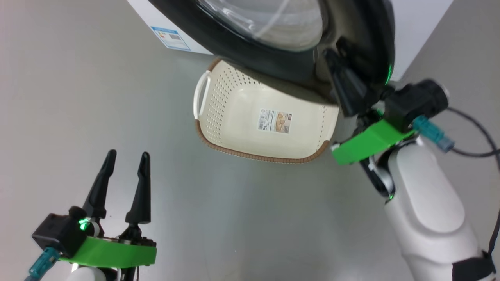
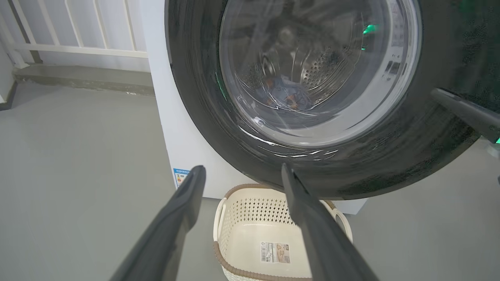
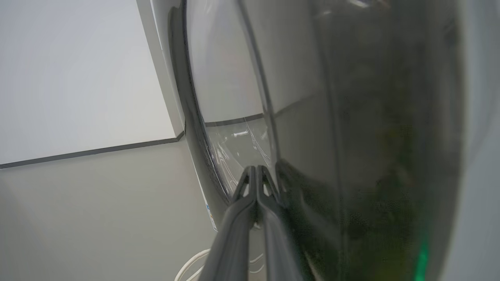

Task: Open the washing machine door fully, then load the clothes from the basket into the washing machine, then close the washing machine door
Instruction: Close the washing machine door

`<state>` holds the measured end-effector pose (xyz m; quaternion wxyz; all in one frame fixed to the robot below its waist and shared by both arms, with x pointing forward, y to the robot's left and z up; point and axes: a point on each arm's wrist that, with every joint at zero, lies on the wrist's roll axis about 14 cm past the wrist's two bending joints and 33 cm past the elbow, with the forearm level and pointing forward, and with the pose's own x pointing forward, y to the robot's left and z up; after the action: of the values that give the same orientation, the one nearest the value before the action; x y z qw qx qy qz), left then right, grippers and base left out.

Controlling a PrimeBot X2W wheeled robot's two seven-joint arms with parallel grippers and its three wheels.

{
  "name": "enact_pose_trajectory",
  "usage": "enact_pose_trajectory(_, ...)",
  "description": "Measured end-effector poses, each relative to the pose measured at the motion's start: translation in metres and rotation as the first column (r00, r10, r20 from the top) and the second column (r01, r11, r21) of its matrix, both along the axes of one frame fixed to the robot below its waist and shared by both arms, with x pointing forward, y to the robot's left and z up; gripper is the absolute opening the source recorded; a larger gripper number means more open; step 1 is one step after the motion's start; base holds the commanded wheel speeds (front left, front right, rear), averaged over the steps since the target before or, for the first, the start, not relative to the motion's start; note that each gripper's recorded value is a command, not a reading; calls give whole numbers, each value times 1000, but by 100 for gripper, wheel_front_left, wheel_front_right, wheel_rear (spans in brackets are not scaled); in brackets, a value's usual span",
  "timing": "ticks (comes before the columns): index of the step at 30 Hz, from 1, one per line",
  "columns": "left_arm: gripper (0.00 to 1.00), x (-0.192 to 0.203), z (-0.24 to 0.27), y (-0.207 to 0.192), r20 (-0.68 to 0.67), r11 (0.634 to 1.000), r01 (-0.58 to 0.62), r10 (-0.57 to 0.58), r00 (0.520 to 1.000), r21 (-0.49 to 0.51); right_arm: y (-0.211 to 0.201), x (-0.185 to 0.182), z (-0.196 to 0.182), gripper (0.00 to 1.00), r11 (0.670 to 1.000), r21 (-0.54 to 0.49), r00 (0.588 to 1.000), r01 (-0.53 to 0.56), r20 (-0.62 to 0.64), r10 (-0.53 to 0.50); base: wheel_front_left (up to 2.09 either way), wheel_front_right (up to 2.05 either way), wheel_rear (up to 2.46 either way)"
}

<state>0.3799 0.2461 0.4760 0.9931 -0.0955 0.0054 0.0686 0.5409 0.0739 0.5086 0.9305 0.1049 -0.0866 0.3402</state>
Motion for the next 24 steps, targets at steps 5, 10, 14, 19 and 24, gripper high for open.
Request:
enact_pose_trajectory(5, 100, 11, -7, -6, -14, 1000, 30, -30, 999, -3, -14, 24, 8, 0, 998, 15, 998, 56, 29, -57, 0, 0, 0)
enact_pose_trajectory(10, 100, 21, -13, -12, -20, 998, 55, -55, 998, -8, -24, 47, 14, 0, 994, 30, 994, 101, 44, -103, 0, 0, 0)
enact_pose_trajectory(14, 100, 28, -19, -17, -31, 997, 72, -73, 997, -17, -32, 66, 19, 0, 990, 50, 989, 135, 53, -138, 0, 0, 0)
enact_pose_trajectory(19, 100, 37, -24, -18, -38, 996, 84, -85, 996, -19, -38, 90, 24, 0, 984, 65, 983, 166, 64, -170, 0, 0, 0)
enact_pose_trajectory(24, 100, 43, -34, -19, -56, 996, 91, -92, 994, -26, -41, 109, 27, 0, 980, 74, 979, 186, 73, -191, 0, 0, 0)
